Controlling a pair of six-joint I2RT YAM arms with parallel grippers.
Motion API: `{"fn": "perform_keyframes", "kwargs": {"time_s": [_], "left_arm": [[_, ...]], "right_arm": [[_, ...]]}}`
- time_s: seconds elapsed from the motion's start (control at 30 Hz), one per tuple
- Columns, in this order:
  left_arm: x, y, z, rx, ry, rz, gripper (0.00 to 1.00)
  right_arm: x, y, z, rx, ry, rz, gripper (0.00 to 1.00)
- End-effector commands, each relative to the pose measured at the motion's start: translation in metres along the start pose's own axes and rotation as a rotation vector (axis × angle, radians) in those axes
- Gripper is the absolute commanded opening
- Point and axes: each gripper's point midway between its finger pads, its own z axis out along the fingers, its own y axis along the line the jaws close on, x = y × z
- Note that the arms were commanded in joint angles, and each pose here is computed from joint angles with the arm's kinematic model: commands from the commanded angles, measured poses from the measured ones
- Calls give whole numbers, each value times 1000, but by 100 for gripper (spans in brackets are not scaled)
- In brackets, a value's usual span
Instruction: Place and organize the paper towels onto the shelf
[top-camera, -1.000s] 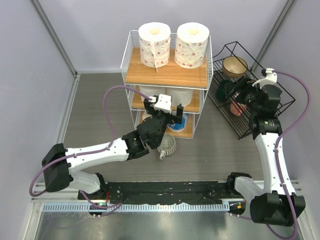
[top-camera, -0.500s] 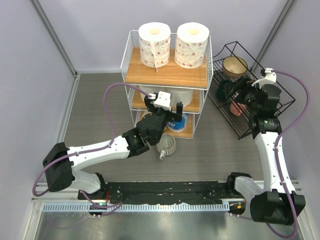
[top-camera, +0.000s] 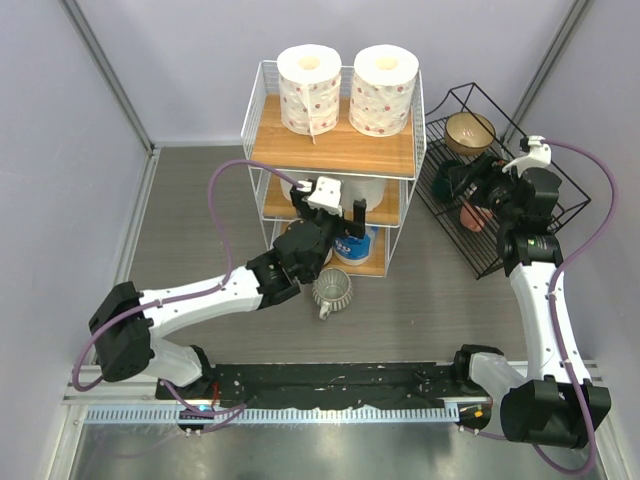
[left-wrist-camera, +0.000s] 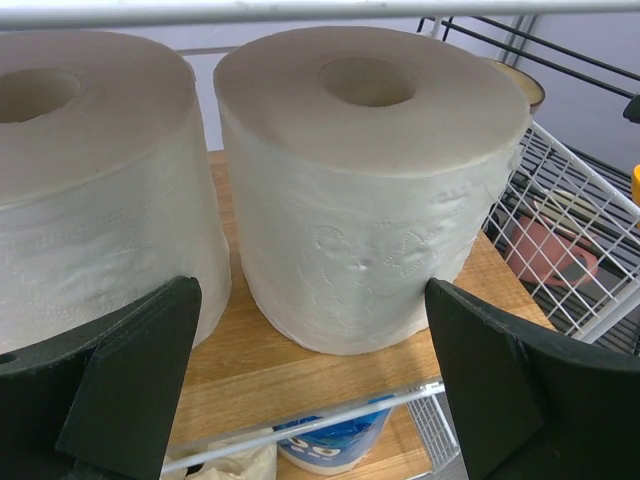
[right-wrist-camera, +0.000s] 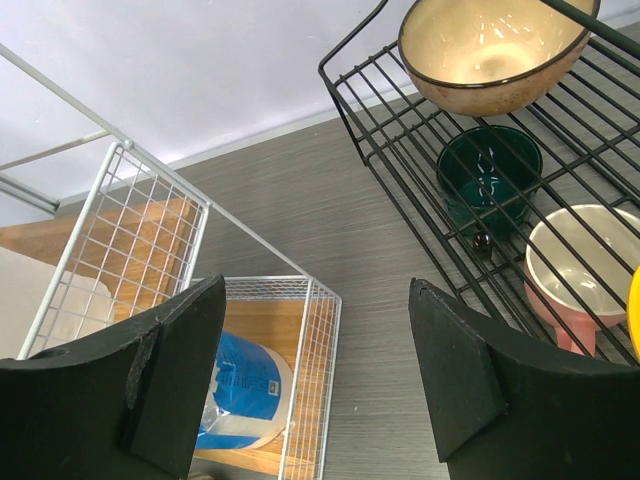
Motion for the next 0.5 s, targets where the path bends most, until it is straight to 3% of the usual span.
{"fn": "perform_keyframes", "kwargs": {"time_s": [0.0, 0.47], "left_arm": [[-23, 1, 11, -10, -65, -61, 100], [-21, 6, 18, -7, -63, -57, 100]], "right_arm": [[-21, 6, -1, -16, -60, -32, 79], [-20, 4, 0, -10, -57, -34, 79]]}}
